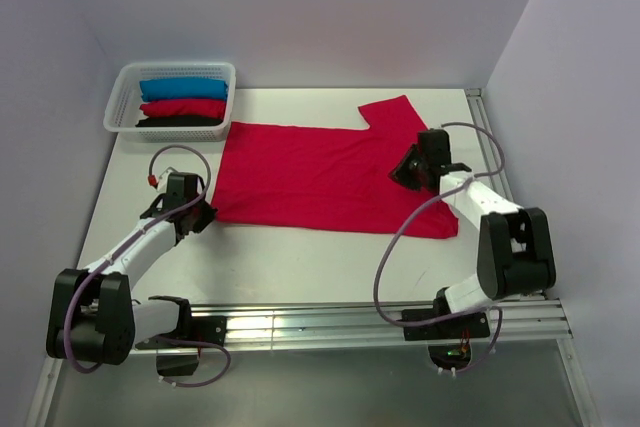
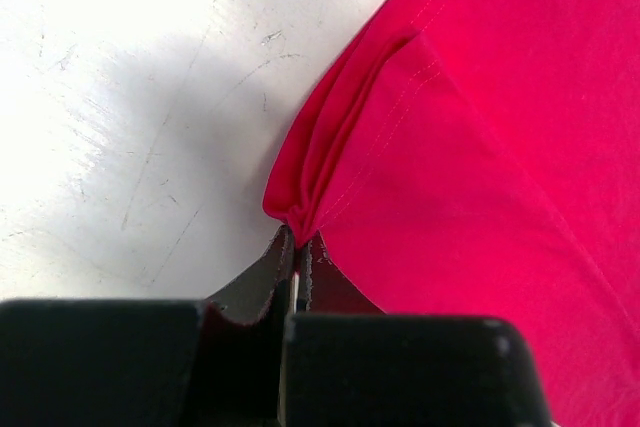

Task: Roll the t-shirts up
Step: Fold the tshirt

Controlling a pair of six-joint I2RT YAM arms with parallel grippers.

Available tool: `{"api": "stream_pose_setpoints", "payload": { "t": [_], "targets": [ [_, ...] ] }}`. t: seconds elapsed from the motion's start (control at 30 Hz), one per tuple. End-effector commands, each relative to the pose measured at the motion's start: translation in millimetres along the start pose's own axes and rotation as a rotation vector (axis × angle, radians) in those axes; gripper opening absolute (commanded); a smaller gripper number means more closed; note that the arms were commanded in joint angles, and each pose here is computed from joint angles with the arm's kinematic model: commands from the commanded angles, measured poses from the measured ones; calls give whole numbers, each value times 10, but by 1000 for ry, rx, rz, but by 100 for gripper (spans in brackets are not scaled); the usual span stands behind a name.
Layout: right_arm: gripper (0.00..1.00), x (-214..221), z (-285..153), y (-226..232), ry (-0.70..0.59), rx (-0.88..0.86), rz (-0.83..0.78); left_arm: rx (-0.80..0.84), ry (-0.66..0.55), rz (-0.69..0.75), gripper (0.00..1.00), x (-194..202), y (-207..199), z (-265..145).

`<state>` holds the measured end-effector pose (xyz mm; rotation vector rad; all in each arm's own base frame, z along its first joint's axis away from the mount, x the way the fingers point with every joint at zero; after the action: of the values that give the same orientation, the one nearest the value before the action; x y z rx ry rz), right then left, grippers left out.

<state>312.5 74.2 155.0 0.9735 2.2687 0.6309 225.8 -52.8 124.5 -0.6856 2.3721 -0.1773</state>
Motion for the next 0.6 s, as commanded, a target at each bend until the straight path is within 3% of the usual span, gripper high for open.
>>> {"api": "stream_pose_setpoints", "payload": {
  "t": [0.0, 0.1, 0.2, 0.37, 0.43, 0.57],
  "targets": [
    [31, 53, -267, -228, -55, 104, -19, -14, 2, 21, 0, 33, 35, -18],
    [42, 110, -541, -388, -93, 103, -13, -20, 16, 23, 0, 61, 50, 0],
    [42, 105, -762, -589, -166, 205, 56, -13, 21, 21, 0, 88, 62, -3],
    [47, 164, -930, -947, -175, 312, 166, -24, 22, 21, 0, 113, 92, -30],
    [47, 184, -950, -1017, -190, 329, 195, -31, 34, 26, 0, 118, 96, -34],
    [36, 237, -940, -1197, -262, 392, 264, -28, 57, 35, 0, 130, 92, -28]
  ]
}}
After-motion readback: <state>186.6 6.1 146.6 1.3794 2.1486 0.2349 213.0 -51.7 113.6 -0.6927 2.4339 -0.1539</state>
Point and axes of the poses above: each gripper's point midway between its finger pads, its own z axis out along the fingers, its own y axis along the line the jaws close on, x = y × z, the point moved 10 cm from there along -z, back along the fingers, and after that the axes turned 13 degrees about z, right-handed, at the moved point
